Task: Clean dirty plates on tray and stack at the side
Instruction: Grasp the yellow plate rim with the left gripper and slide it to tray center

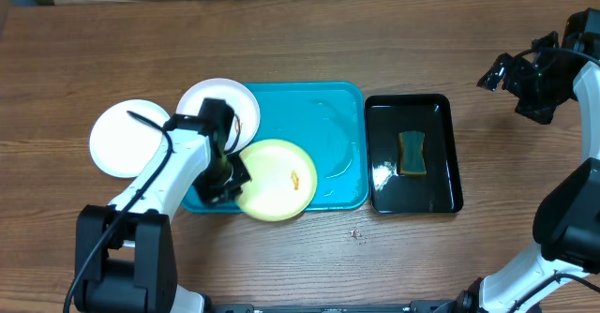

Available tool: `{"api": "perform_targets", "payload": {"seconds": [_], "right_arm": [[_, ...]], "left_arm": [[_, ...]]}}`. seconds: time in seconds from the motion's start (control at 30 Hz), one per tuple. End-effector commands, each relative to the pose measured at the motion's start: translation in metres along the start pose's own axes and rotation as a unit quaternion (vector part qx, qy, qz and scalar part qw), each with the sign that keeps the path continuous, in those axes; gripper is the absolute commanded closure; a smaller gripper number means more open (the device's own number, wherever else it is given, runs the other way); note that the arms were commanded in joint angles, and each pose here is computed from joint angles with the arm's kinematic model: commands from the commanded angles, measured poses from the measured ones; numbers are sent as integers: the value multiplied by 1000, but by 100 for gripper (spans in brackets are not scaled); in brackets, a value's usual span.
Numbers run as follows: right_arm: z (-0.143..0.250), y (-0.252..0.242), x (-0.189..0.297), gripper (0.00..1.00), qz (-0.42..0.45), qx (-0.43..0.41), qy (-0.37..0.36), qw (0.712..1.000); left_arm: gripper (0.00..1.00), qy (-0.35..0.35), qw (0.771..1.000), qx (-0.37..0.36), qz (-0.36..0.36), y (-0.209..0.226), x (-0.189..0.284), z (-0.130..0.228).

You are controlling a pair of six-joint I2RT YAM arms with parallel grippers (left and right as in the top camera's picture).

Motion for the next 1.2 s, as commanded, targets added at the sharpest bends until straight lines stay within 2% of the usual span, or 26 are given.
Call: {"api": "perform_targets", "payload": {"seconds": [0.0,0.2,0.33,0.43,0.47,0.57,0.6,0.63,0.73,0.93,1.17], "right_arm": [[-3,4,9,0,-7,4,-13,1000],[-3,4,9,0,-7,4,-13,1000],[-3,4,9,0,-7,4,-13,1000],[-3,4,9,0,-7,4,-13,1000],[-3,4,9,0,-7,4,-13,1000],[-3,4,9,0,-7,4,-13,1000],[-3,4,9,0,-7,4,-13,1000],[-3,4,9,0,-7,4,-13,1000],[-3,4,9,0,-7,4,-13,1000],[-3,4,9,0,-7,4,-13,1000],[-3,4,9,0,-7,4,-13,1000]], "left_arm": [[96,-39,997,-38,52,-30,15,-14],[96,-114,988,-66,83,-61,19,-34],[96,-143,986,-57,62,-63,20,-40],[87,-149,985,-68,58,-64,20,-41],[80,-149,984,-72,57,-64,20,-41],[45,-155,981,-99,56,-65,21,-42],[37,-160,978,-119,55,-66,22,-44],[35,-167,974,-145,53,-68,23,-46],[33,-184,963,-189,51,-71,28,-52],[43,-178,965,-189,43,-68,22,-52],[45,-147,970,-189,31,-68,-3,-51]]}}
Point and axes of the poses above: each gripper's point midway between its finger pads, its own x axis back along the fingers, its own y axis along the line the jaws close on, z = x × y, the point moved 4 cm from there along x, back along the fingers, and after that the axes turned 11 degrees about -x, right-handed, at the moved point
